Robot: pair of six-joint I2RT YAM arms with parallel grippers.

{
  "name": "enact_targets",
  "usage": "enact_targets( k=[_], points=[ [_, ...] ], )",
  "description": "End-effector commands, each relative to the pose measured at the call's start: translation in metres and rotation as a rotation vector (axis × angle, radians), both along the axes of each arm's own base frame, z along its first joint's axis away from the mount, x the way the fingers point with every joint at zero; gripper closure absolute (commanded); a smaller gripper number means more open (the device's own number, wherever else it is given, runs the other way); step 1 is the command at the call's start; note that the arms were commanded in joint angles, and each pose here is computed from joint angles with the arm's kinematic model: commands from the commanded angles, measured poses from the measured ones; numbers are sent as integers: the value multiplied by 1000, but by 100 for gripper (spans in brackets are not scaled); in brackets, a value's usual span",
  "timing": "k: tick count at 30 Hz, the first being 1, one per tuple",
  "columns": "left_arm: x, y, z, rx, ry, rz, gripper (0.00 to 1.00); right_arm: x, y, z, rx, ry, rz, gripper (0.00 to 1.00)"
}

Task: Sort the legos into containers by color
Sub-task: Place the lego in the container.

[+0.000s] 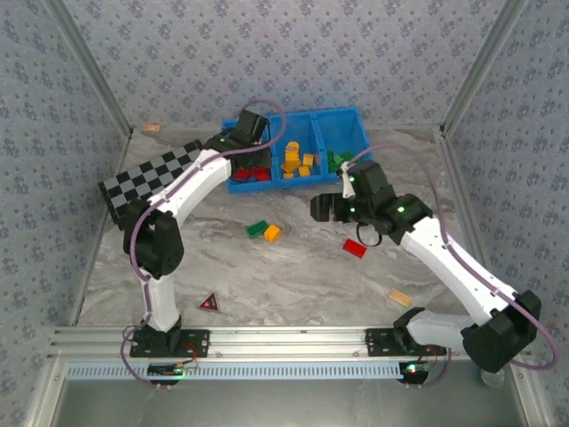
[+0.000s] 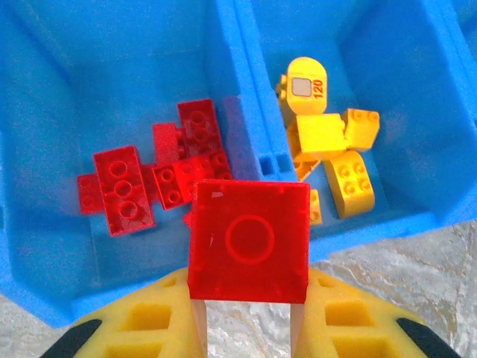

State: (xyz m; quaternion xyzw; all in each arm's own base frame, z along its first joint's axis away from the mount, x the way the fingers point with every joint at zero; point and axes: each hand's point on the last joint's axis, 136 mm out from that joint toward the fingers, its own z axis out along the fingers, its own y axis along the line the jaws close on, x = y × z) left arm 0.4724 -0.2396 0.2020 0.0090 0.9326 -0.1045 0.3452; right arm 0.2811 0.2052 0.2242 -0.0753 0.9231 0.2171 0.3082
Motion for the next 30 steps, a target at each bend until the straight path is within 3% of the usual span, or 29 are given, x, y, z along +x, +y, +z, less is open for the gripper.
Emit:
enact_targets(
  k=[1,8,14,21,30],
  points=[
    [15,8,-9,-32,41,30,76,1,17,-18,44,46,-73,11],
    [35,17,-38,-35,134,48,75,-1,52,-49,8,91,4,10],
    [41,18,-60,-42,188,45,74,-2,92,-67,-163,-63,352,8],
    [43,21,-79,-43,231,57,70,15,111,-82,-292,-139,545,6],
    [46,27,-80,-42,247,68,48,23,137,-116,-341,-146,675,6]
  ],
)
